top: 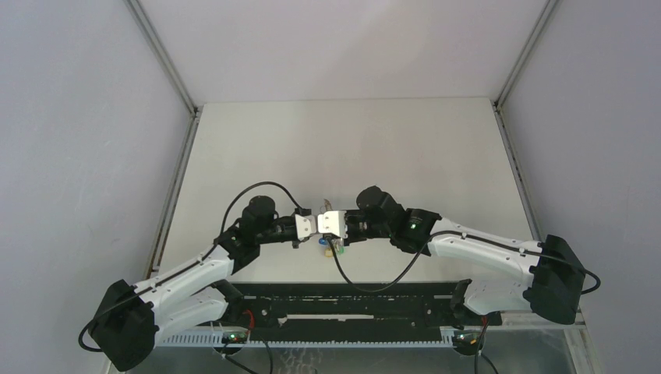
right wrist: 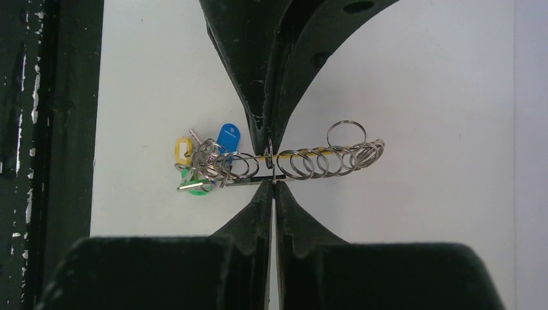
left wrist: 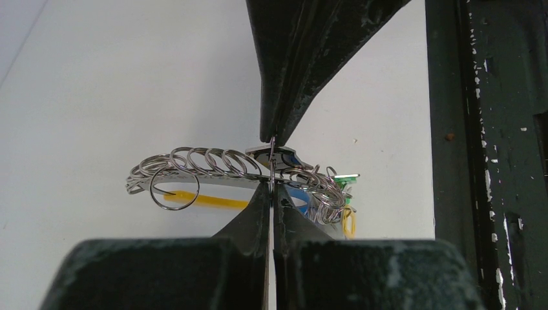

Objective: Put the keys on the keyring

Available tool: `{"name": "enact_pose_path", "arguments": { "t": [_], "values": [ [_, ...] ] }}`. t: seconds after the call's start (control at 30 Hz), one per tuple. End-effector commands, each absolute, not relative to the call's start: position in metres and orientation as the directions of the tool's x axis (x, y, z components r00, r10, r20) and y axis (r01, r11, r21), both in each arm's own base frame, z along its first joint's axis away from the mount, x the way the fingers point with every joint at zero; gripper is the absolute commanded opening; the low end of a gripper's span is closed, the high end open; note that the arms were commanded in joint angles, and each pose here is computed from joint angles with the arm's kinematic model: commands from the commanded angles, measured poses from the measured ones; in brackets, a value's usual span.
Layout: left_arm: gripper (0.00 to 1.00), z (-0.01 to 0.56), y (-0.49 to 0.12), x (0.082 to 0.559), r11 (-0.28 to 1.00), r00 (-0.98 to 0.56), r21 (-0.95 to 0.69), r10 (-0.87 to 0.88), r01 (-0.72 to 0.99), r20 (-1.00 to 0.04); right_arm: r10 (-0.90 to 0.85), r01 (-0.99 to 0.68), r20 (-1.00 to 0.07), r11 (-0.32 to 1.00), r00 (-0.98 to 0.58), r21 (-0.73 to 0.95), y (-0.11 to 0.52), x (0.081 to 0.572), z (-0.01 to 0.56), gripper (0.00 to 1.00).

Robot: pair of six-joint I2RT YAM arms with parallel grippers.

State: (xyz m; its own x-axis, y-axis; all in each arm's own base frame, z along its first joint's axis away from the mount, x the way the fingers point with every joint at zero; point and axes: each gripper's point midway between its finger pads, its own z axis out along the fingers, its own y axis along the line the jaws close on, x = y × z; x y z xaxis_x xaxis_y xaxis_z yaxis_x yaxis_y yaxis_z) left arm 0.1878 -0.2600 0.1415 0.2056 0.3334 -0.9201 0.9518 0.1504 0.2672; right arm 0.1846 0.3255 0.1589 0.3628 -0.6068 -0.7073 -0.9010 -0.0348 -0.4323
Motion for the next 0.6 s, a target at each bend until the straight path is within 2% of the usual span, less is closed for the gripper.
{"name": "enact_pose_path", "arguments": {
  "t": [0.0, 0.57],
  "values": [
    [0.0, 0.1963, -0.272, 0.2012, 0.176, 0.338, 0.385, 0.247, 0.906, -0.908, -0.598, -0.886, -0.705, -0.021, 0.382, -0.463, 0.3339, 0.1898, 0.1726, 0.0],
    [0.0, 0.1964, -0.2709, 0.2014, 0.179, 0.341, 0.39, 0.25, 0.903, -0.906, -0.599, -0.895, -0.706, -0.04, 0.377, -0.444, 0.3356, 0.1862, 0.1716, 0.0]
  ]
}}
